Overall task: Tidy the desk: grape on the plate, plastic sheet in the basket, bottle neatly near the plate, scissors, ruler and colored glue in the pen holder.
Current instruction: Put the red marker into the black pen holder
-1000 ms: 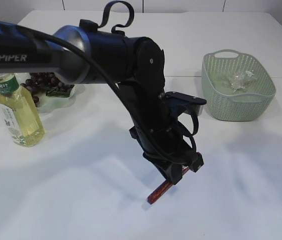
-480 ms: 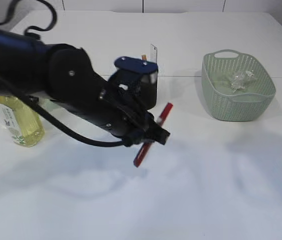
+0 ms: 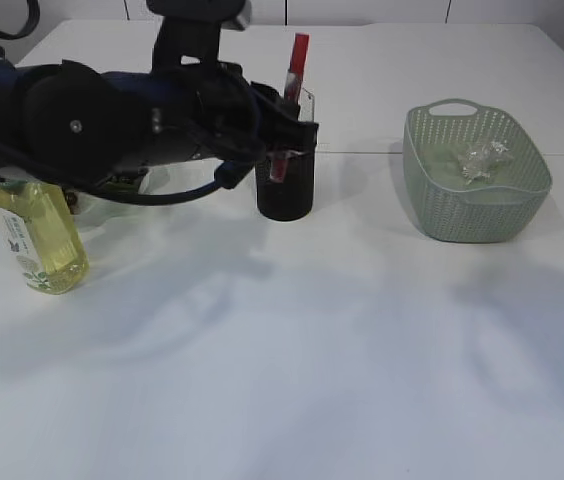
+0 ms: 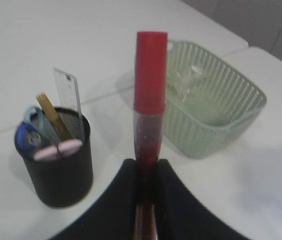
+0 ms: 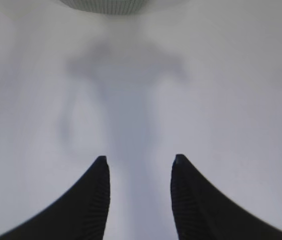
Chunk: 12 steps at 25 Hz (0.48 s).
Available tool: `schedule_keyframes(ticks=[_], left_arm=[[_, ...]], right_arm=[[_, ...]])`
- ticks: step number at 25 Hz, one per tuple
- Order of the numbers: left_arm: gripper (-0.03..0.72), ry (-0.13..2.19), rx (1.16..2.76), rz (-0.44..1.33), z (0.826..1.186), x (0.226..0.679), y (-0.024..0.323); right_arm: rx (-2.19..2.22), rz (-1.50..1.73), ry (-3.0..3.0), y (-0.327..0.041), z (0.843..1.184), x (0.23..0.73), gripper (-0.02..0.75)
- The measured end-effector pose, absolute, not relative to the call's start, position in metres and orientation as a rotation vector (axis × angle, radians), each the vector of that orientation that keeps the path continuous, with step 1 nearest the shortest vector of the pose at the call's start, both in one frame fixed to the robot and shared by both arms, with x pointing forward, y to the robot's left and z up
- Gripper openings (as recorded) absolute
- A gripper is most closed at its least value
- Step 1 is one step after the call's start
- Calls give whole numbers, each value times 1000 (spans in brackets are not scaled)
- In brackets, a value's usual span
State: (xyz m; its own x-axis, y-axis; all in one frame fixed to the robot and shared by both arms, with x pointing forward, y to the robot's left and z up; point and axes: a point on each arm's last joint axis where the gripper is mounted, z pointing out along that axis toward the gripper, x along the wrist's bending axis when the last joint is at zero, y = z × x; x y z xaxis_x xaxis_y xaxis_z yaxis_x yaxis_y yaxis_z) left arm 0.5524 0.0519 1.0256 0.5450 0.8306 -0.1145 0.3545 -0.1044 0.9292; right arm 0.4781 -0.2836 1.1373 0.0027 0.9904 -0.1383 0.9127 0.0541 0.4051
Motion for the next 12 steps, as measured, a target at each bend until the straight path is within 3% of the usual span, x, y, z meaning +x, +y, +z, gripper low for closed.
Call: schedule_keyframes(ticks=[6, 12], left_arm=[[63, 947, 1497, 701, 1044, 570, 67], [63, 941, 1453, 748, 1036, 597, 61]], right_arm=[[1909, 282, 1961, -283, 1137, 478, 331], [1910, 284, 1961, -283, 1137, 478, 331]])
